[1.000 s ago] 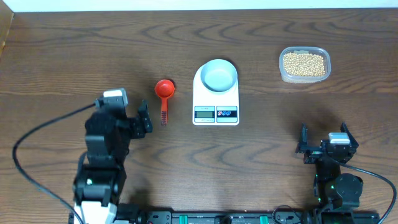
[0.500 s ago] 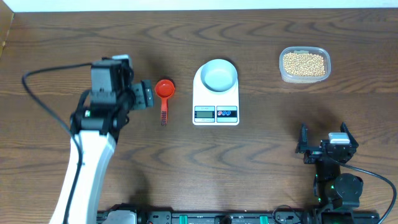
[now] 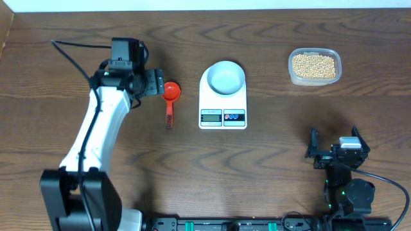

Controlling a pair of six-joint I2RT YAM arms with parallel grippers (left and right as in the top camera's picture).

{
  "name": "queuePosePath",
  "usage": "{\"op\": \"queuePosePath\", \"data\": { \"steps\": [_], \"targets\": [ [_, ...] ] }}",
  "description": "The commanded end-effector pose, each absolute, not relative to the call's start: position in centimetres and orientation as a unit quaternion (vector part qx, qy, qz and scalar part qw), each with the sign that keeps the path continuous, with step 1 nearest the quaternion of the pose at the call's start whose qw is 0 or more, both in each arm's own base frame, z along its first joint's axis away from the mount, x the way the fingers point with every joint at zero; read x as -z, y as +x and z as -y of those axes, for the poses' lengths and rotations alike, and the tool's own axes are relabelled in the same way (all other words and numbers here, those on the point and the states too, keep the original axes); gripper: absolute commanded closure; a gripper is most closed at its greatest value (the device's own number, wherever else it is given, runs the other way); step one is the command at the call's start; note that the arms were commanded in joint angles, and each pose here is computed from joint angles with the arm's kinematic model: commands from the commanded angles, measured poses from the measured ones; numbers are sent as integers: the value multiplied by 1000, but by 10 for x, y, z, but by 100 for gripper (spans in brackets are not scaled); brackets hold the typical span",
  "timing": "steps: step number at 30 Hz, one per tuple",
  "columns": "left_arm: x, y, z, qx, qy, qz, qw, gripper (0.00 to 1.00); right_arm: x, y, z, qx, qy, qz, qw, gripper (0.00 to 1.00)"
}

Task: Scoop item into bowl and weigh 50g on scale
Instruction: 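Move the left gripper forward over the red scoop handle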

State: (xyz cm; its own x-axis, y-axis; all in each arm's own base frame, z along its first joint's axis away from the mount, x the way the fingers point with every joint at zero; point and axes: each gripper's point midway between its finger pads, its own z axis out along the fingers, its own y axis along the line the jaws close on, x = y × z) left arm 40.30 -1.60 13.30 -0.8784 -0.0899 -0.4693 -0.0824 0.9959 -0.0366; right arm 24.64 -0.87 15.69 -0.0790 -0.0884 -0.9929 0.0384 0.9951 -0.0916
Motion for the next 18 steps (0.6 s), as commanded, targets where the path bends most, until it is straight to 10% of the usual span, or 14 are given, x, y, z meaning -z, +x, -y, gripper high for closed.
{"op": "queuePosePath", "data": {
  "steps": [1,18],
  "targets": [
    [-134,415,13,1,-41,-969,244,11,-155,246,6,47,-26,-734,677,1],
    [-77,420,14,-5,-33,-982,184,11,-155,246,6,47,-26,-734,677,1]
  ]
}}
